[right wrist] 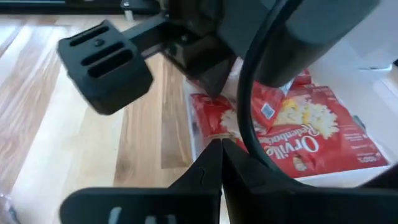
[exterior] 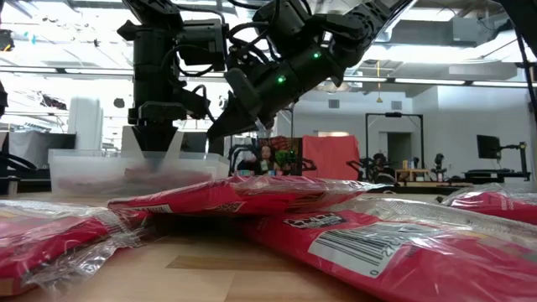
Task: Sort popcorn bags into baskets
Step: Put the red popcorn bag into the transparent bin
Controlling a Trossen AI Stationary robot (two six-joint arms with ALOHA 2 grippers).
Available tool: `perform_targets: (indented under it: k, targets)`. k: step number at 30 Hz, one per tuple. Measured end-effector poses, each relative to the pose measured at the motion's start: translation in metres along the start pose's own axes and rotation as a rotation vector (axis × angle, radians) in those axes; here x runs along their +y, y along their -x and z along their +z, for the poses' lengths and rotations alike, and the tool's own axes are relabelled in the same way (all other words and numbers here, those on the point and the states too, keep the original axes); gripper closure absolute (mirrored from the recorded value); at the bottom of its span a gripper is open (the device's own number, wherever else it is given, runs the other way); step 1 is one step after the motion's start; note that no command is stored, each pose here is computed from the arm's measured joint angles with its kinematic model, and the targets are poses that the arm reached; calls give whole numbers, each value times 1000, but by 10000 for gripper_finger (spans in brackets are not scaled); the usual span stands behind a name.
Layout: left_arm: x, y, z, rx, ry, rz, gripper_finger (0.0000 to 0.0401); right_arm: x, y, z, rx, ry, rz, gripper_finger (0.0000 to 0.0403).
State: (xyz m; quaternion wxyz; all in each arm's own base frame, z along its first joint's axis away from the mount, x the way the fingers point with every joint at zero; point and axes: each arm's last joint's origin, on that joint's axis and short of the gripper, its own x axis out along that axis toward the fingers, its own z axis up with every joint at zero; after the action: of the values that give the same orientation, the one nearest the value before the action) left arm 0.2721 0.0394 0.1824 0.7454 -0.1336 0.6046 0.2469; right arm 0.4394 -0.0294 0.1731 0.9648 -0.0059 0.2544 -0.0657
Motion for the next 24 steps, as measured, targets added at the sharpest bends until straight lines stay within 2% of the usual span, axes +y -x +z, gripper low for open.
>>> perform_targets:
  k: [9, 16, 24]
  targets:
    - [-1, 0, 0, -2, 1, -9, 401, 2, -13, -13, 30, 3, 0, 387]
    - [-1, 0, 0, 5, -5, -17, 401, 6, -14, -18, 73, 11, 1, 375]
    - [-2, 1, -9, 84, -80, -22, 401, 6, -14, -20, 98, 14, 1, 387]
